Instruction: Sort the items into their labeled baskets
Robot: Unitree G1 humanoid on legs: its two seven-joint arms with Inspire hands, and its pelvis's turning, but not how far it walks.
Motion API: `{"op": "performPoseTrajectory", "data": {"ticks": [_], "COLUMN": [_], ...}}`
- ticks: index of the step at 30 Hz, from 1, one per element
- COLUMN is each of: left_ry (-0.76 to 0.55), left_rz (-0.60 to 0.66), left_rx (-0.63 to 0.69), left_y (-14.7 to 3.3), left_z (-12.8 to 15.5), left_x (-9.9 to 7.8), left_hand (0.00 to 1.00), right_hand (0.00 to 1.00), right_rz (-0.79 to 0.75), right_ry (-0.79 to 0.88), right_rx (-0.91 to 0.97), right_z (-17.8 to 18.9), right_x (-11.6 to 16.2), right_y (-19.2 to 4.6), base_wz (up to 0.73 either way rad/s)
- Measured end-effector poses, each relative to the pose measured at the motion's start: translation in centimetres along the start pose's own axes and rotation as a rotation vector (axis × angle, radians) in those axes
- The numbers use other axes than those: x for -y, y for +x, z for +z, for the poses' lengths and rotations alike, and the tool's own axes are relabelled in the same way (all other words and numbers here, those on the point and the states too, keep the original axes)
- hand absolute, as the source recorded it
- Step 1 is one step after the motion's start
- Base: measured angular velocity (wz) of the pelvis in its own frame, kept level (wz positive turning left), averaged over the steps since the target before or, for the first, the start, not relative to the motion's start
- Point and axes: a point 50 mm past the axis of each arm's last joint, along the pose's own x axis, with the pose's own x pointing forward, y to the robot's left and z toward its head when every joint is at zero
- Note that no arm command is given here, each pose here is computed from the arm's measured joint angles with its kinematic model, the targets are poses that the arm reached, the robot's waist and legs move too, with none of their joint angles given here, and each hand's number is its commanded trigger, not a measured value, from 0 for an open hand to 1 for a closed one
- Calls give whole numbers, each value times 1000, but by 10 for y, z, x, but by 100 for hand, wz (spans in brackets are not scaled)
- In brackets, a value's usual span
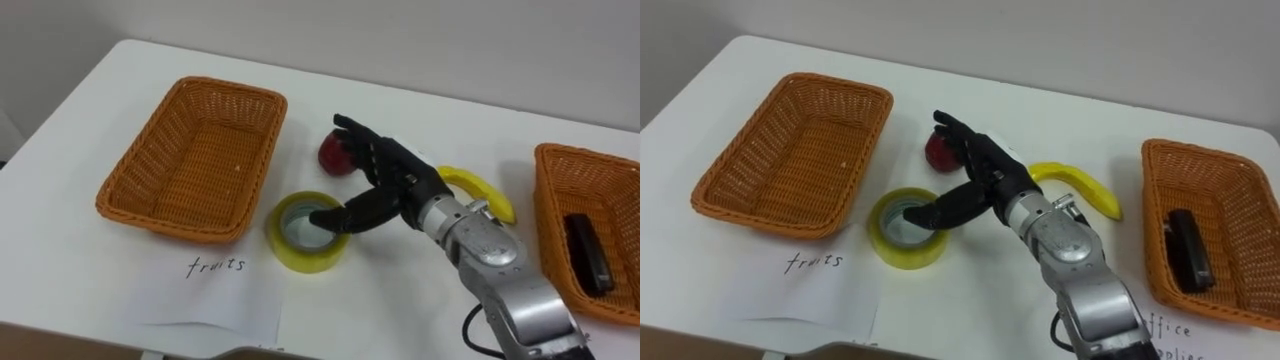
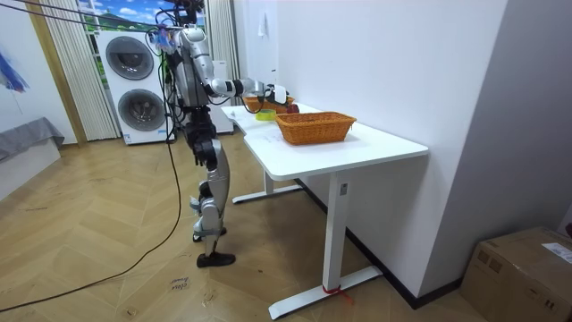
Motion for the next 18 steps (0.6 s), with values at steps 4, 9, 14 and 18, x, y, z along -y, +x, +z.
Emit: {"op": "performPoseTrajectory", "data": {"ticks": [4,9,14,18], "left_ry": [1,2,11,14], "left_rz": [-2,-1,1,2], "left_rx": [-4,-10,-16,-25], "left_y": [0,0,0,0], "left_z": [1,-1,-2,-3], "left_x": [1,1,0,1], "left_hand": [0,0,0,0], "right_hand": [0,0,0,0], "right_rz": [-13,-15,-15,-26], "right_ry": [-64,-79,-87,-72], "right_rx": [-17,-21,-45,-95], "right_z": [-1,-1,-6,-17], "right_x": [0,0,0,1], "right_y": [0,0,1,2], "base_wz": [0,0,0,0]}}
